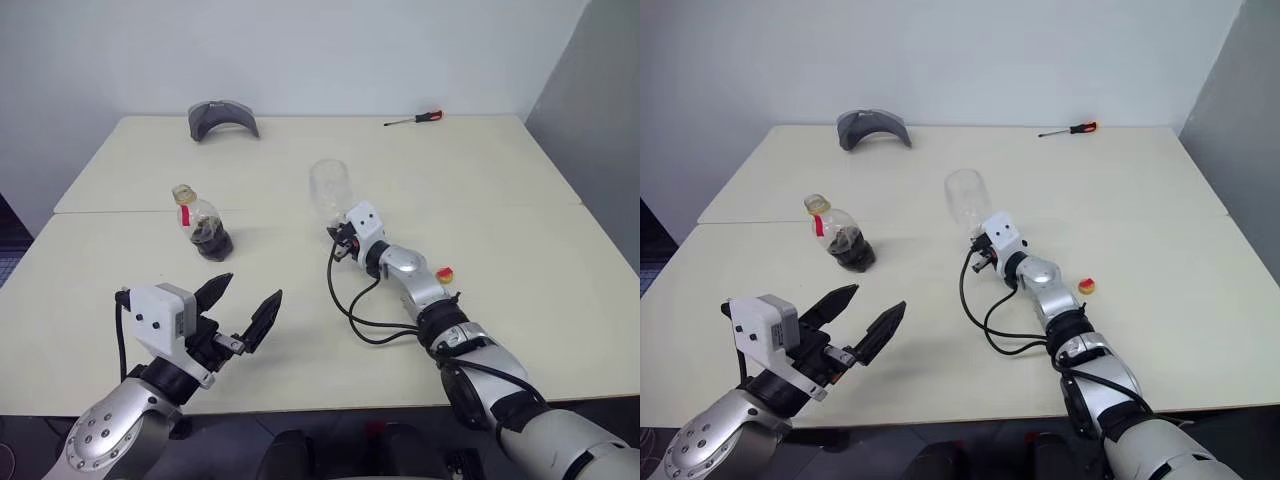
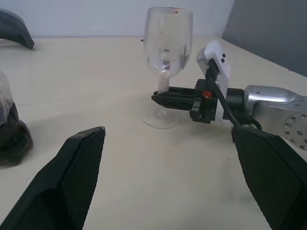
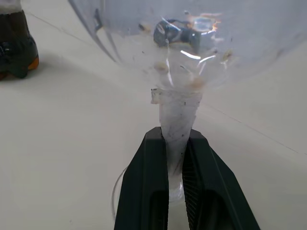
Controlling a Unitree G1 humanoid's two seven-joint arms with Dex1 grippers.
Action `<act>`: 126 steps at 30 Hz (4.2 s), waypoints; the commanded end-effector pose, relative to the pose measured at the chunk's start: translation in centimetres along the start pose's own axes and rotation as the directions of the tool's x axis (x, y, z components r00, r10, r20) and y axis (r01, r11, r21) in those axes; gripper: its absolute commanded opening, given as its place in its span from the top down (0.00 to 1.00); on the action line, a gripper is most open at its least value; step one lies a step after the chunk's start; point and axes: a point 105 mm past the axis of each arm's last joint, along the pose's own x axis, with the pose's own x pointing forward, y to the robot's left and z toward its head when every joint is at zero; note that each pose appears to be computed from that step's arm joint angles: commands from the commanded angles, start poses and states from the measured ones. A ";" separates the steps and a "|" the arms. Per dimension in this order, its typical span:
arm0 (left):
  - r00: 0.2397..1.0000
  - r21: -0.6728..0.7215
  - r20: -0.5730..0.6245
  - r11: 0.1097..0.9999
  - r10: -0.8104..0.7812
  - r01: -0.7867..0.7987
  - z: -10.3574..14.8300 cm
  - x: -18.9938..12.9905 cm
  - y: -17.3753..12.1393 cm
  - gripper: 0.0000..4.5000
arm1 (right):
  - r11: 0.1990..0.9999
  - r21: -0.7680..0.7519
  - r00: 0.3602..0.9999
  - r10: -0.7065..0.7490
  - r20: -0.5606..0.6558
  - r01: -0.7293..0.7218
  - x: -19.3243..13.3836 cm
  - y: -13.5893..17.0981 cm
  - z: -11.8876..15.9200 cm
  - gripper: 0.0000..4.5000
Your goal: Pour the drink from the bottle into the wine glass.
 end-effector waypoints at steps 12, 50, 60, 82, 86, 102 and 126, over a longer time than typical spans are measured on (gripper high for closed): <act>0.997 0.055 0.043 0.996 0.063 -0.065 0.7 -0.3 0.9 0.00 | 0.994 0.097 0.999 0.047 0.027 -0.049 0.1 0.6 0.1 0.70; 0.848 0.137 0.117 0.838 0.517 -0.529 -1.8 1.4 12.9 0.00 | 0.828 0.101 0.809 0.501 0.306 -0.551 -18.1 4.4 7.9 0.02; 0.905 0.114 0.093 0.898 0.415 -0.424 -2.3 3.8 13.2 0.00 | 0.837 0.082 0.808 0.491 0.327 -0.541 -17.5 5.1 8.4 0.02; 0.922 0.196 0.132 0.903 0.363 -0.383 -2.2 7.6 16.9 0.00 | 0.869 0.050 0.828 0.448 0.338 -0.491 -16.5 4.0 9.2 0.02; 0.924 0.200 0.147 0.904 0.353 -0.377 -1.7 8.9 17.5 0.00 | 0.868 0.050 0.826 0.450 0.339 -0.494 -16.5 4.2 9.2 0.02; 0.942 0.197 0.148 0.924 0.303 -0.328 -1.7 12.0 17.7 0.20 | 0.886 0.037 0.844 0.426 0.327 -0.462 -16.6 3.6 9.0 0.00; 0.992 0.380 0.113 0.921 0.048 -0.087 5.3 15.4 15.6 0.78 | 0.944 -0.037 0.897 0.323 0.301 -0.328 -13.6 0.3 11.4 0.00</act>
